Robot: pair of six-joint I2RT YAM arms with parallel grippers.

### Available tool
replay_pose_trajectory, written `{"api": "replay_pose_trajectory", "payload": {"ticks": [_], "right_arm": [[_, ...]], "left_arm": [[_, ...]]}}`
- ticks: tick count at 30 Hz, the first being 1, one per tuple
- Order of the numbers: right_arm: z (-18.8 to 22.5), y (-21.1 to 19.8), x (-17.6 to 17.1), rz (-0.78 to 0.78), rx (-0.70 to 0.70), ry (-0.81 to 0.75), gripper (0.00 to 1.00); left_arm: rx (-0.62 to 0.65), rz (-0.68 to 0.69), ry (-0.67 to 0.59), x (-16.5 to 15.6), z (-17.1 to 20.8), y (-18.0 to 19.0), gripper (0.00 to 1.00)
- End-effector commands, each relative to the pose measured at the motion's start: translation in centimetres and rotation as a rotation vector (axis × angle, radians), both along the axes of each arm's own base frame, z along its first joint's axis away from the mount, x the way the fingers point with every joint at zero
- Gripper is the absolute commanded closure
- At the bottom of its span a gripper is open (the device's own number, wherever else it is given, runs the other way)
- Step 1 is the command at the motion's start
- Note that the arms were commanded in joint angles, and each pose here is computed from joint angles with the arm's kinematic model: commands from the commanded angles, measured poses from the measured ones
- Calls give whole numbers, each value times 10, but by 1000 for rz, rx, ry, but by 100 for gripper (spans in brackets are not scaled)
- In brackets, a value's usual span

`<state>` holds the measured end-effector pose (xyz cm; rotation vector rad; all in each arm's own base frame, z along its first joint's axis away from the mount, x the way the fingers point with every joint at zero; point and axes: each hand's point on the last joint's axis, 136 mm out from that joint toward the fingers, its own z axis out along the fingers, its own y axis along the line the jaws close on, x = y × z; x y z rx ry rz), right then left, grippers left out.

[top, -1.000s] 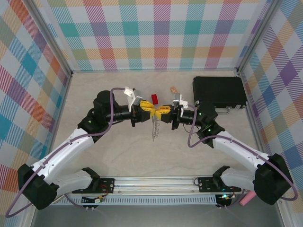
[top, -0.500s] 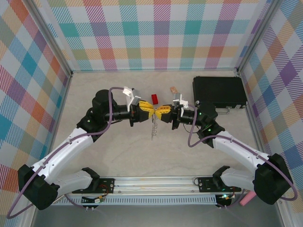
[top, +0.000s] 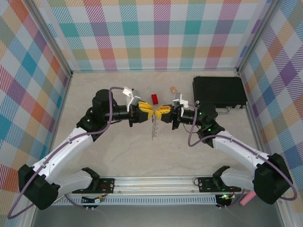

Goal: Put the keys on the keyring

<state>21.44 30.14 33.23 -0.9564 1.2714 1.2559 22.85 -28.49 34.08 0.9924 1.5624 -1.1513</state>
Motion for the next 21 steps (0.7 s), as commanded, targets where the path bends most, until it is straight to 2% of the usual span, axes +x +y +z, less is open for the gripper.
{"api": "replay_pose_trajectory", "payload": {"ticks": [1, 5, 7, 14, 19, 21], "right_arm": [[20, -1, -5, 32, 42, -57, 100], [20, -1, -6, 33, 42, -56, 100], [20, -1, -6, 32, 42, -56, 100], [19, 0, -6, 35, 42, -52, 100], [16, -1, -2, 10, 34, -41, 100], [14, -3, 1, -15, 21, -27, 95]], "left_arm": [[-16, -26, 14, 1, 3, -2, 73], [-11, -32, 29, 2, -1, -3, 66], [-7, -26, 27, 3, -3, -3, 67], [-34, -41, 8, 0, 3, -4, 99], [-33, -35, -10, -1, 3, -2, 100], [-18, -26, -24, -1, 3, -1, 100]]}}
